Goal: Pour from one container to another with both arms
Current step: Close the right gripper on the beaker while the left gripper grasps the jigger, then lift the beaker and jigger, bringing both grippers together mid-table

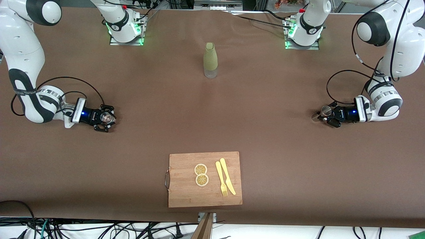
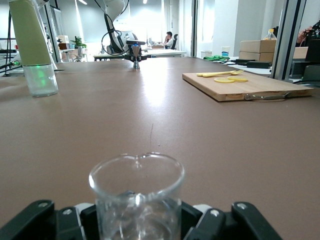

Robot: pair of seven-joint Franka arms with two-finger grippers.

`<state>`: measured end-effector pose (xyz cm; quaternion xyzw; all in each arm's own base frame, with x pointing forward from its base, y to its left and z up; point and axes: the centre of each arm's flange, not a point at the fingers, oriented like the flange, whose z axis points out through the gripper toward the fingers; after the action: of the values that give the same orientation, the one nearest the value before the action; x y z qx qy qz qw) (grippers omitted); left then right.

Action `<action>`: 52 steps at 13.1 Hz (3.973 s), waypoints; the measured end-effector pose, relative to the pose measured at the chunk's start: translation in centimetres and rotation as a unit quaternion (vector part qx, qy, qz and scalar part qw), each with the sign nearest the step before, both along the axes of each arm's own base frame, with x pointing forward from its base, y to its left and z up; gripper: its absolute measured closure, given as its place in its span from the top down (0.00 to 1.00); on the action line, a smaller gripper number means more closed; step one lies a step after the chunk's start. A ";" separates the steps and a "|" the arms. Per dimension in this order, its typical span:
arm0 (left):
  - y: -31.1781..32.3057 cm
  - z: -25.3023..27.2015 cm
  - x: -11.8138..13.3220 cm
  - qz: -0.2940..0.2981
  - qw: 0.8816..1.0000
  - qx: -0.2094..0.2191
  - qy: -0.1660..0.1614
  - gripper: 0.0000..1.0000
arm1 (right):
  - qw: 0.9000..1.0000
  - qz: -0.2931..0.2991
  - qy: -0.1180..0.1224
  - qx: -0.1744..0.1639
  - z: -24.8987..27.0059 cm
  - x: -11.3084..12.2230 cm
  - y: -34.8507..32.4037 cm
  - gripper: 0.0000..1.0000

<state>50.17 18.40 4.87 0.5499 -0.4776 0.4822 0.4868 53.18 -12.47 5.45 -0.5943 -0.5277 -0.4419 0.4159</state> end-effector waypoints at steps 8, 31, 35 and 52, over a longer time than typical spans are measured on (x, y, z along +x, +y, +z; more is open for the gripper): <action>-0.1 0.2 0.5 -0.004 1.000 0.004 -0.020 0.22 | 0.999 0.012 0.005 0.039 1.1 1.7 3.9 0.14; -46.3 5.3 8.7 0.027 0.999 -0.032 0.029 0.22 | 0.996 -0.032 0.074 -0.031 19.4 7.2 46.8 0.14; -50.4 5.1 6.8 0.017 0.999 -0.021 0.038 0.22 | 0.995 -0.036 0.067 -0.058 19.3 5.5 49.6 0.14; -52.0 5.0 6.3 0.030 0.999 -0.013 0.044 0.22 | 0.987 0.008 -0.051 -0.153 22.3 5.2 50.5 0.14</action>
<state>56.45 -33.64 9.86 0.5780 -0.4329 0.4783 0.4998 58.43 38.02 27.72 -0.6233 -0.6145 -0.3824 0.2959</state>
